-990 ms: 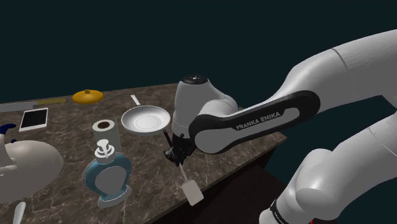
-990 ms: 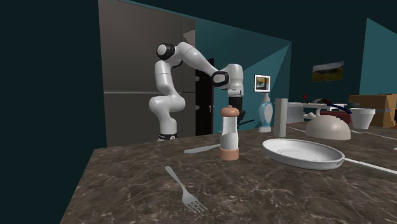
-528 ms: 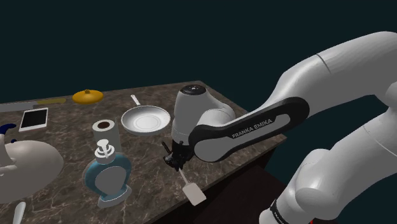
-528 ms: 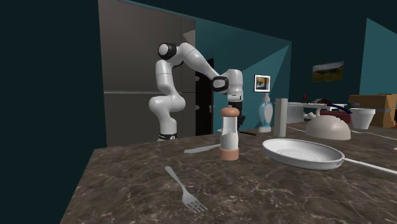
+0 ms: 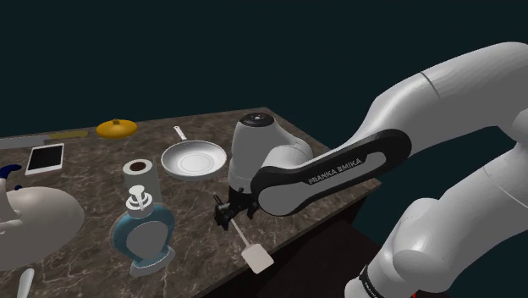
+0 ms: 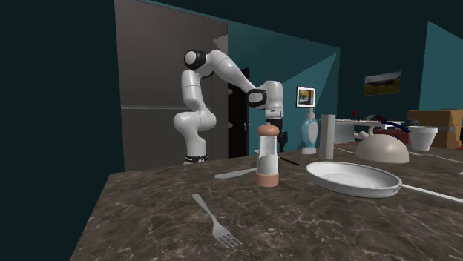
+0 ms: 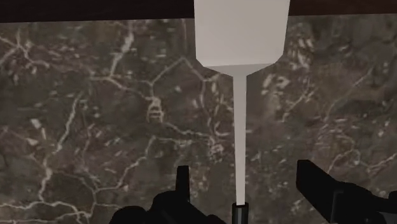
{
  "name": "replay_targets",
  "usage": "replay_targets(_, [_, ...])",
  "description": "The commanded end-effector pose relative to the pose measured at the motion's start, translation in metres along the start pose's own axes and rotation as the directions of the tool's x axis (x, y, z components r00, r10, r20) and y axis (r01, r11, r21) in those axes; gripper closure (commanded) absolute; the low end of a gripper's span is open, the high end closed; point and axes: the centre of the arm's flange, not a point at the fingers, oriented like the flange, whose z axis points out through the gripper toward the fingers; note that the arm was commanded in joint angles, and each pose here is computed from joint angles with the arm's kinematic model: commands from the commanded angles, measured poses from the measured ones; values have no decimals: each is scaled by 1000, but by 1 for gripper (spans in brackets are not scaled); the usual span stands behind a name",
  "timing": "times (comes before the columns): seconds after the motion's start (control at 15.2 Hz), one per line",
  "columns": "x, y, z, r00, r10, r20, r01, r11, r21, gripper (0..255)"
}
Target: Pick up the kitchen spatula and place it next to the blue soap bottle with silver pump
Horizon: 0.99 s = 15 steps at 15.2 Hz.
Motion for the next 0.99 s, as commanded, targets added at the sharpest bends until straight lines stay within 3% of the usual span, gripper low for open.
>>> replay_targets(0.0, [0,0,0,1000,0,0,0,1000,0,0])
replay_targets(0.13, [0,0,0,1000,0,0,0,1000,0,0])
replay_targets(0.4, [0,0,-50,1000,0,0,0,1000,0,0])
replay_targets(0.92, [0,0,-50,1000,0,0,0,1000,0,0])
